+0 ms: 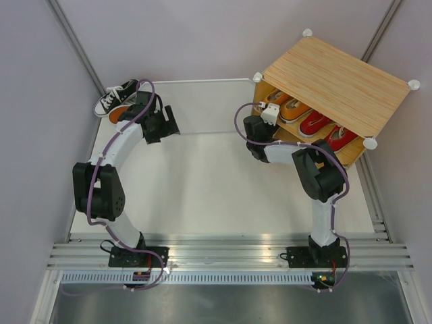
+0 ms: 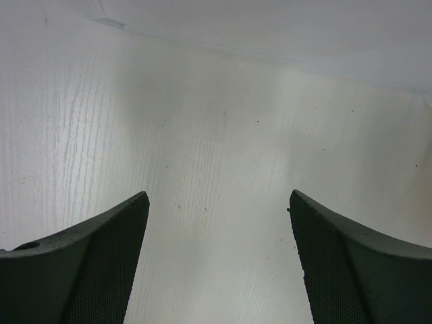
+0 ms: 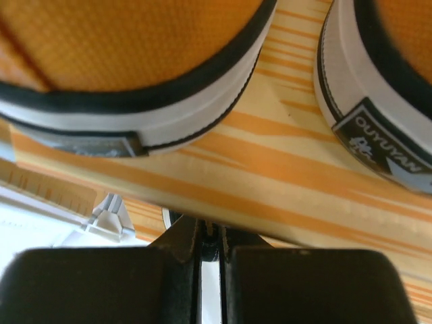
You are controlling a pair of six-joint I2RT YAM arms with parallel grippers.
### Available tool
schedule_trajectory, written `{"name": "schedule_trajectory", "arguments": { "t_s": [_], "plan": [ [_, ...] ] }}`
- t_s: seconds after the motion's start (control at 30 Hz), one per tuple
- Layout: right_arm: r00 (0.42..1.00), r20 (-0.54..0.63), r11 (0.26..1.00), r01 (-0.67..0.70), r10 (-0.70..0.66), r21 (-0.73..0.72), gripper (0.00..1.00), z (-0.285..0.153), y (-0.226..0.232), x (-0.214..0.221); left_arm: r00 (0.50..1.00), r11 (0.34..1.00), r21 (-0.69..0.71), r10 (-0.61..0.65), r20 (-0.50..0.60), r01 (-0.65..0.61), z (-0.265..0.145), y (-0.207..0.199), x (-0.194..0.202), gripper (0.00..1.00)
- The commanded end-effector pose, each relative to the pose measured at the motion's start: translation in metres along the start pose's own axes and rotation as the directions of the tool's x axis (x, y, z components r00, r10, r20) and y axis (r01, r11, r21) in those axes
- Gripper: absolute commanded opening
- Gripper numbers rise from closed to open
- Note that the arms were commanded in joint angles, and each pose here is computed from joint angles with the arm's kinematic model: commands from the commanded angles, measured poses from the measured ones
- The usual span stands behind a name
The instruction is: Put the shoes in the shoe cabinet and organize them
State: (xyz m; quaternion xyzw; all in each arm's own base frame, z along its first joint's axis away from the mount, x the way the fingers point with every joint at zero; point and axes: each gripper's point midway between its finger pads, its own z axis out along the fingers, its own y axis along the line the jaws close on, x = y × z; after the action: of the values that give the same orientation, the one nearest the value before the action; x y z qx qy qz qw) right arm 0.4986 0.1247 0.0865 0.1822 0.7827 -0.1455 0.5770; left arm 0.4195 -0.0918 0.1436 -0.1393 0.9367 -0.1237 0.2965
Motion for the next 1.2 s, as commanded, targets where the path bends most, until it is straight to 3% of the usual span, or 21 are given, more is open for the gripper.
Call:
{"name": "schedule_trajectory", "arguments": {
  "t_s": [0.0, 0.57, 0.7, 0.8, 1.0, 1.17],
  "plan": [
    [0.984, 0.103, 0.990, -0.144, 0.143, -0.003, 0.01, 0.006, 0.012, -0.042, 1.000, 0.999, 0.027, -0.019, 0.021, 0.019, -0.001, -0.006, -0.006, 0.88],
    [0.982, 0.080, 0.985, -0.173, 0.171, 0.019, 0.04, 0.014, 0.020, -0.037, 1.000, 0.999, 0.044, -0.020, 0.014, 0.020, -0.002, -0.009, -0.006, 0.88],
    [0.989, 0.036, 0.989, -0.146, 0.146, 0.017, 0.19, 0.012, 0.020, -0.029, 1.000, 0.999, 0.050, -0.022, 0.012, 0.021, -0.002, -0.010, -0.006, 0.88],
    [0.989, 0.009, 0.989, -0.145, 0.145, -0.008, 0.38, 0.006, 0.020, -0.029, 1.000, 0.998, 0.055, -0.024, 0.013, 0.024, -0.003, -0.011, -0.006, 0.88],
    [0.984, 0.010, 0.984, -0.176, 0.176, -0.028, 0.55, -0.018, 0.013, -0.051, 0.999, 0.998, 0.051, -0.024, 0.024, 0.023, -0.006, -0.011, -0.008, 0.88],
    [0.985, -0.005, 0.981, -0.171, 0.171, -0.091, 0.63, -0.040, 0.017, -0.064, 0.999, 0.998, 0.058, -0.027, 0.032, 0.025, -0.009, -0.013, -0.010, 0.88]
  ]
}}
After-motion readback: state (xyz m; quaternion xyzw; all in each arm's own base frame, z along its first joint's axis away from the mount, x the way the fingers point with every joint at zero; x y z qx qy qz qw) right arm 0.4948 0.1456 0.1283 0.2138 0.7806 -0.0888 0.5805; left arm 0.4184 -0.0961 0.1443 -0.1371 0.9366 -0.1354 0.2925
